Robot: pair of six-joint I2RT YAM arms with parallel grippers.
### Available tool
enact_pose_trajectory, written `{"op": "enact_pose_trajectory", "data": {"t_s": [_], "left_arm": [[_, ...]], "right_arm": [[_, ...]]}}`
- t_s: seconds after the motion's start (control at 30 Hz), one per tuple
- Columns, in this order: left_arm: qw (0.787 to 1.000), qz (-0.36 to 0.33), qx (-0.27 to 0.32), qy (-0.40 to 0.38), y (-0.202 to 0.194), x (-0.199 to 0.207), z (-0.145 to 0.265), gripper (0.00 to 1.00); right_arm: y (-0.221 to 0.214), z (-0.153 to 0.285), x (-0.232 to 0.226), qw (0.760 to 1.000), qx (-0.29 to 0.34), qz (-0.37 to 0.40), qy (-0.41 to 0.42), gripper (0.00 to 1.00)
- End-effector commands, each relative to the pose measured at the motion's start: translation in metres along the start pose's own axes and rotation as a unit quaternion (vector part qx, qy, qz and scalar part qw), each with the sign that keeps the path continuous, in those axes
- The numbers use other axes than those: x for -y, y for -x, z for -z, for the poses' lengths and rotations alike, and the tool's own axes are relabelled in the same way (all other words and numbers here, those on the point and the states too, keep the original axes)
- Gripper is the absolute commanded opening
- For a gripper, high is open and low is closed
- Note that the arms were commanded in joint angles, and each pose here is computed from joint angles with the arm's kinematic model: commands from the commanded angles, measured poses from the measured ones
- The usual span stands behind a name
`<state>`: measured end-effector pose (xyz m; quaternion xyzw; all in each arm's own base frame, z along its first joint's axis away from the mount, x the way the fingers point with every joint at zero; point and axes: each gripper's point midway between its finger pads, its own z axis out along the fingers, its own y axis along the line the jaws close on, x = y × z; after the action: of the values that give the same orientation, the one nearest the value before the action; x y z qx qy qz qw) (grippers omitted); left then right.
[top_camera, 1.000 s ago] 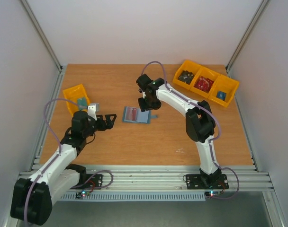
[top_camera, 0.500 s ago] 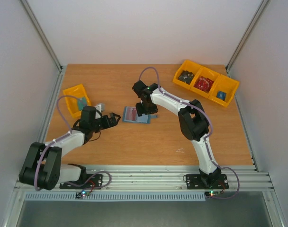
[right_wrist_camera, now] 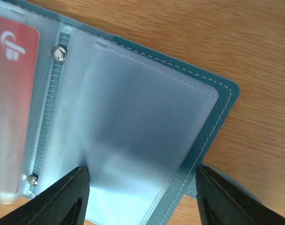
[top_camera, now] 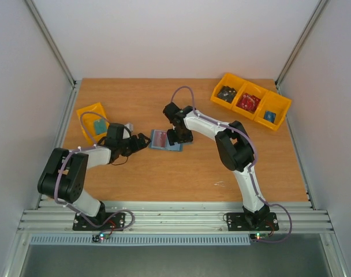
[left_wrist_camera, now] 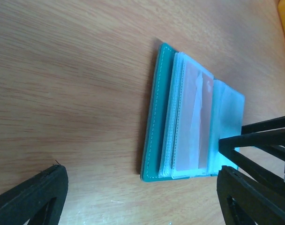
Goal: Take the credit cards out of the card holder
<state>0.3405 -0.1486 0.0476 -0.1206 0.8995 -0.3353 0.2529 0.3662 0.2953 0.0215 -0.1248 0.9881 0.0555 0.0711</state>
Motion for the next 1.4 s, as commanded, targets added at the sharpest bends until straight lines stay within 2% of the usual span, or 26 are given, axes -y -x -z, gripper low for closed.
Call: {"op": "enact_pose_trajectory", "data": {"t_s": [0.0,0.27,0.47,1.1,1.17,1.23,1.3,1.37], "left_arm": [[1.000,0.000,-0.008,-0.021,0.005,0.015,-0.013,0.88],[0.999,0.006,-0.035,-0.023,-0.003,0.018,-0.035,0.83],[0.996,-0.014,-0.049,-0.069,-0.006,0.042,-0.043,0.81],[0.979,-0.053,-0.059,-0.186,0.003,0.101,-0.036,0.70],[0.979,-0.053,-0.058,-0.186,0.003,0.102,-0.036,0.62],[0.982,-0.048,-0.055,-0.174,0.004,0.097,-0.038,0.40],[0.985,-0.043,-0.052,-0.161,0.004,0.092,-0.040,0.29],[0.986,-0.040,-0.052,-0.155,0.003,0.089,-0.040,0.23]], "right_arm": [[-0.006,-0.014,0.000,1.000,-0.012,-0.011,0.013,0.62],[-0.011,-0.023,0.007,0.999,-0.023,-0.020,0.028,0.61],[-0.015,-0.026,0.009,0.999,-0.025,-0.020,0.043,0.61],[-0.014,-0.028,0.005,0.995,-0.027,-0.032,0.087,0.61],[-0.014,-0.029,0.006,0.995,-0.027,-0.032,0.087,0.61],[-0.014,-0.029,0.007,0.995,-0.027,-0.033,0.087,0.61],[-0.013,-0.027,0.007,0.995,-0.026,-0.034,0.088,0.61],[-0.012,-0.027,0.008,0.995,-0.026,-0.035,0.089,0.61]]}}
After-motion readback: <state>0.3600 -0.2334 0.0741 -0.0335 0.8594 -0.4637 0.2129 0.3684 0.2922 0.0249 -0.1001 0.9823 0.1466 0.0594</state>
